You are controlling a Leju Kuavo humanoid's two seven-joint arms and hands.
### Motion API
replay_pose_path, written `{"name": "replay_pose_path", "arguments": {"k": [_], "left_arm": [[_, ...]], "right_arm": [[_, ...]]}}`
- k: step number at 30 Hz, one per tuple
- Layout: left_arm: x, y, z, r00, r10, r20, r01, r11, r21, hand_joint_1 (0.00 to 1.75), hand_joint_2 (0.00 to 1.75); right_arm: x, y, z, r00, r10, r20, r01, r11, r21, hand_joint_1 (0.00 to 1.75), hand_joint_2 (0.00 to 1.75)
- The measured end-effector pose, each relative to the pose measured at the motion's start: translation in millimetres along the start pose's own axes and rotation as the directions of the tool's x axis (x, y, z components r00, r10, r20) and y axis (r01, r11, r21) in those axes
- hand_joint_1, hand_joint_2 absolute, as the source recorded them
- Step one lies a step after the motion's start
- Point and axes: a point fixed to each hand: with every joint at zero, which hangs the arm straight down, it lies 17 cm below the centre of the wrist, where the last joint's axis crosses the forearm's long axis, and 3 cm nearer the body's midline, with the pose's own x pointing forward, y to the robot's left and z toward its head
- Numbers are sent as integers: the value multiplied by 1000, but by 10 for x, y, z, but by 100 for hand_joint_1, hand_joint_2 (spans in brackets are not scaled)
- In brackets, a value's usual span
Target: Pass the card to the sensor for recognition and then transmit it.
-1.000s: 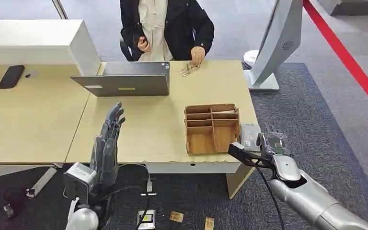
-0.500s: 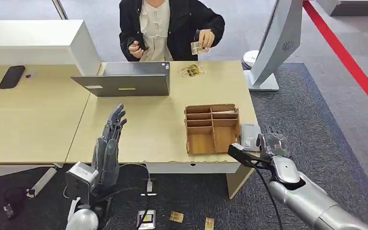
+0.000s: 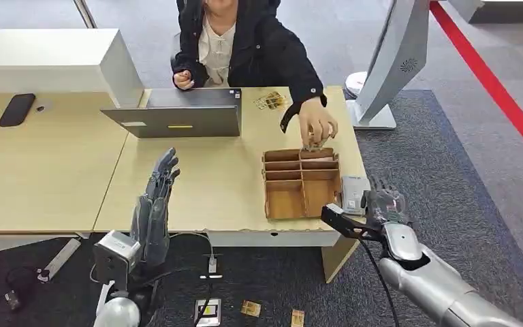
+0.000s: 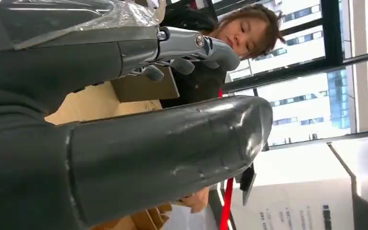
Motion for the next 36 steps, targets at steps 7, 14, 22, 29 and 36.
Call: {"name": "replay_pose_path", "arguments": {"k": [7,14,22,29,36], "left_arm": [[0,0,0,1000,-1,0,1,1000,0,0,0],[2,13,-4,1000,-7,2,7,1000,6,0,0],[19,41,-14,1000,-9,12,9,1000,19,0,0],[23,41,-14,1000,-9,14,9,1000,19,0,0],[36,34,-7,1000,-6,22,6,1000,15,0,0]], "right_arm": [[26,-9,-8,1000,-3,2,3,1000,-2,175,175],[52,-46,-44,1000,-7,10,7,1000,-10,175,175],[64,-67,-77,1000,-12,11,12,1000,-7,175,175],[62,-67,-92,1000,-20,7,20,1000,-4,175,175],[8,-102,-103,999,-50,-21,49,998,-28,175,175]]}}
